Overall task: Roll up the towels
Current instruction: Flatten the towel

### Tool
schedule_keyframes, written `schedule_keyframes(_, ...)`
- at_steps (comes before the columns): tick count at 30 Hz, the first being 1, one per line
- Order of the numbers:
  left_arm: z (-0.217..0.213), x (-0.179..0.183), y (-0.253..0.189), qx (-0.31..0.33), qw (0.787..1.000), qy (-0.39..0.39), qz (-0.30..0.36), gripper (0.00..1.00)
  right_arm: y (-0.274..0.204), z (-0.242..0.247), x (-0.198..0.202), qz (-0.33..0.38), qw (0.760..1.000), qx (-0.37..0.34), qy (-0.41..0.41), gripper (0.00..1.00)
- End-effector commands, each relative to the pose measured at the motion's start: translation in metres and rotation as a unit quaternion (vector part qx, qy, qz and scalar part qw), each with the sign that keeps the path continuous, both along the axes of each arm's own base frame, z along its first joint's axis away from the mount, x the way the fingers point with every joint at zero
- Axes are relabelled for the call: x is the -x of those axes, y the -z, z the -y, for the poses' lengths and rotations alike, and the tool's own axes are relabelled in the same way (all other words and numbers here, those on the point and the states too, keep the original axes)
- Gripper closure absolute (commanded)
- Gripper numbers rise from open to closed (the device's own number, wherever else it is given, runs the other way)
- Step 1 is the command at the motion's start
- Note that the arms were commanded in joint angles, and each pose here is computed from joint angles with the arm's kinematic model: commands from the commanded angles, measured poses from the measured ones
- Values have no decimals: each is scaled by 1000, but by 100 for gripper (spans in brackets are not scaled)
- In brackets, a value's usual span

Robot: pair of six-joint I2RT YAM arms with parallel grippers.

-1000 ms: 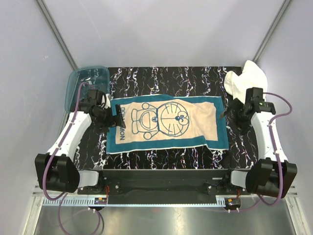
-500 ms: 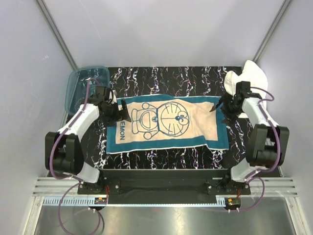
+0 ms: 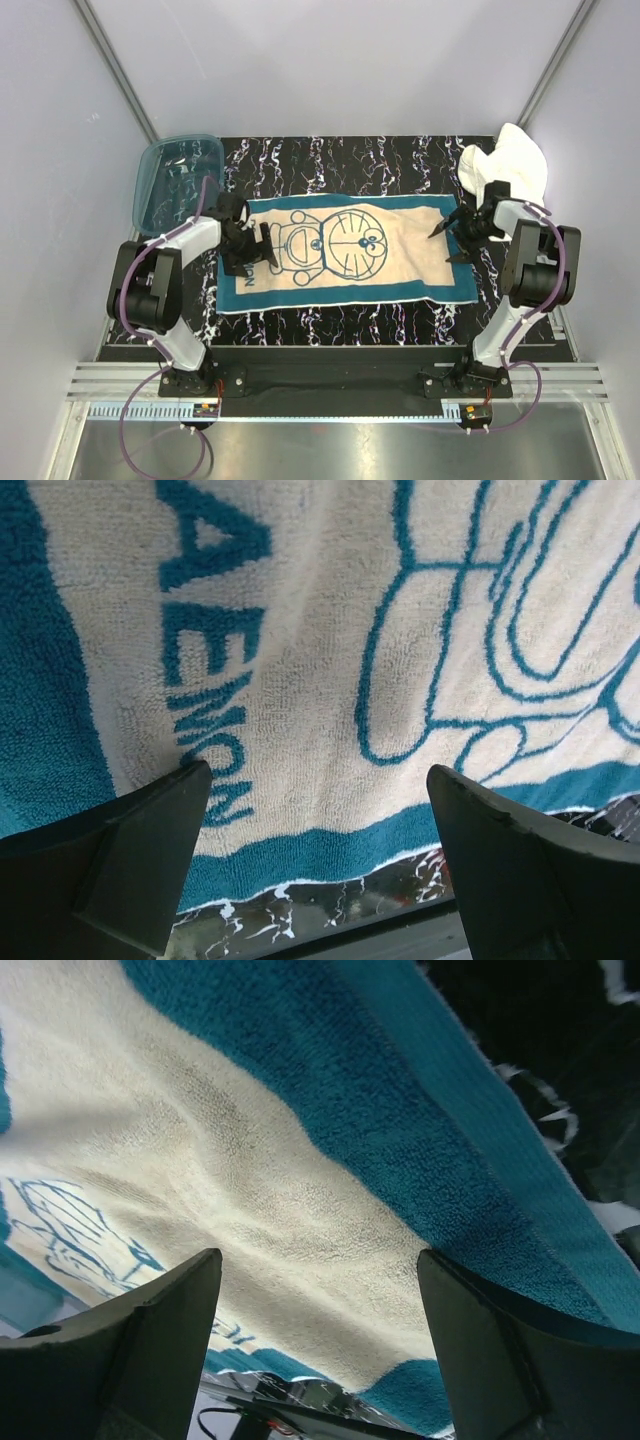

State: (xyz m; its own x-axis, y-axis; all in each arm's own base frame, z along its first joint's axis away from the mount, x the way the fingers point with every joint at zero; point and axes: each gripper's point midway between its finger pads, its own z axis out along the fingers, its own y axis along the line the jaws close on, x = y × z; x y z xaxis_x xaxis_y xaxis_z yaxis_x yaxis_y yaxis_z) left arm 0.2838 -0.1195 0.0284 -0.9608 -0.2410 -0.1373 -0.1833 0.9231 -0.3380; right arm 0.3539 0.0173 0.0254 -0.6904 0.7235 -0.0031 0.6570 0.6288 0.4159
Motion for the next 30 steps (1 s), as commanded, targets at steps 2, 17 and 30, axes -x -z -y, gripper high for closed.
schedule_keyframes(2,-19,-5,9,-23,999,-25,11,1,12,31,1,0,1000,20,21,13)
schedule_keyframes(17,-65,0,-69,-107,979,-128,121,1,-83,10,-4,102,994,35,-8,11)
schedule_keyframes(30,-76,84,-33,8,933,-340,121,7,-133,-55,31,168,982,42,-78,10)
